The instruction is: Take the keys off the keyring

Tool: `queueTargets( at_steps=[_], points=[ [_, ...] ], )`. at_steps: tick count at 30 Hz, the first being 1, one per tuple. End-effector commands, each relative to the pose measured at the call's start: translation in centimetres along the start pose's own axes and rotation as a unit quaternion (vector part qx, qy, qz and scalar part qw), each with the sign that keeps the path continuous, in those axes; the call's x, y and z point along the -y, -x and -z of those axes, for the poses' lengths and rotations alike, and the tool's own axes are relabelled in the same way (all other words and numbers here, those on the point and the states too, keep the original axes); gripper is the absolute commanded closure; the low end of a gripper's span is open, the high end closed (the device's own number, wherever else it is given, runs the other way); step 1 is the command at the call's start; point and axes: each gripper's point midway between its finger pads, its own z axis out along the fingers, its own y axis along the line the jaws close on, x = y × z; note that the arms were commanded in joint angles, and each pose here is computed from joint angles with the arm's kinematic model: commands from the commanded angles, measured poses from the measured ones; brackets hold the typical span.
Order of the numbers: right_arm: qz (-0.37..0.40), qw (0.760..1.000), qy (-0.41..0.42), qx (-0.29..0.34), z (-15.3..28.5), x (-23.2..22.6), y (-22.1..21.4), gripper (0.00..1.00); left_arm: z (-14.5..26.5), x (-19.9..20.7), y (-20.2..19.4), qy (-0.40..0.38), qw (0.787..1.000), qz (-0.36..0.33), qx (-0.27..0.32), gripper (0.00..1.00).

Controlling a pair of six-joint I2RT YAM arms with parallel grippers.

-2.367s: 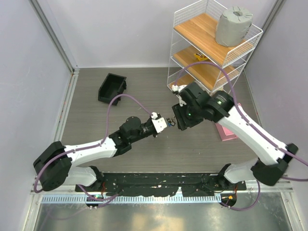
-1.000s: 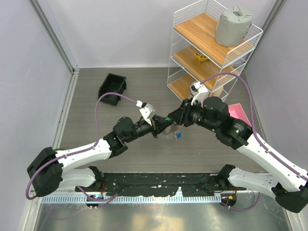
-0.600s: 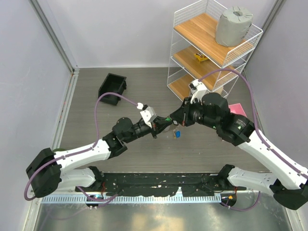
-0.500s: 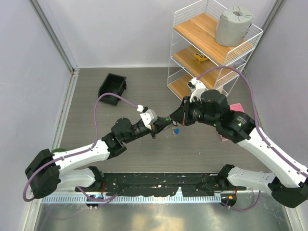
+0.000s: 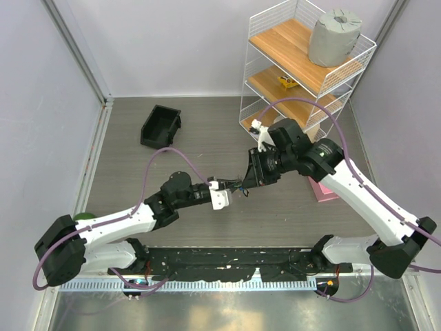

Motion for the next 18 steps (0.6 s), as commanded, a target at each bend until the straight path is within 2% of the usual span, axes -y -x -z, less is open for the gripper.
queueTargets(
  at_steps=[1, 2, 3, 7, 10, 14, 18],
  points=[
    [0.017, 0.998, 0.033, -0.053, 0.2, -0.9, -1.5, 0.64, 0.4, -0.8, 2.0, 0.002, 0.997, -0.071, 0.030, 1.00],
    [0.022, 0.999, 0.028, -0.042, 0.5, -0.8, -1.2, 0.52, 0.3, -0.9, 2.0, 0.006, 0.998, -0.061, 0.029, 1.00],
    [0.025, 0.999, 0.024, -0.025, 0.6, -0.7, -0.6, 0.47, 0.3, -1.0, 1.9, 0.010, 0.998, -0.049, 0.026, 1.00],
    [0.039, 0.998, 0.024, 0.031, 1.4, -0.8, 1.0, 0.45, -0.1, -1.8, 1.9, 0.041, 0.998, 0.031, 0.022, 1.00],
    [0.052, 0.995, 0.032, 0.075, 2.0, -0.9, 1.5, 0.45, -0.6, -2.3, 2.8, 0.066, 0.988, 0.128, 0.049, 1.00],
    [0.069, 0.986, 0.049, 0.147, 2.8, -1.2, 2.7, 0.46, -1.3, -2.9, 3.8, 0.090, 0.953, 0.276, 0.086, 1.00],
    [0.087, 0.966, 0.070, 0.234, 4.1, -1.7, 4.1, 0.49, -1.5, -2.5, 6.0, 0.070, 0.914, 0.362, 0.169, 1.00]
  ],
)
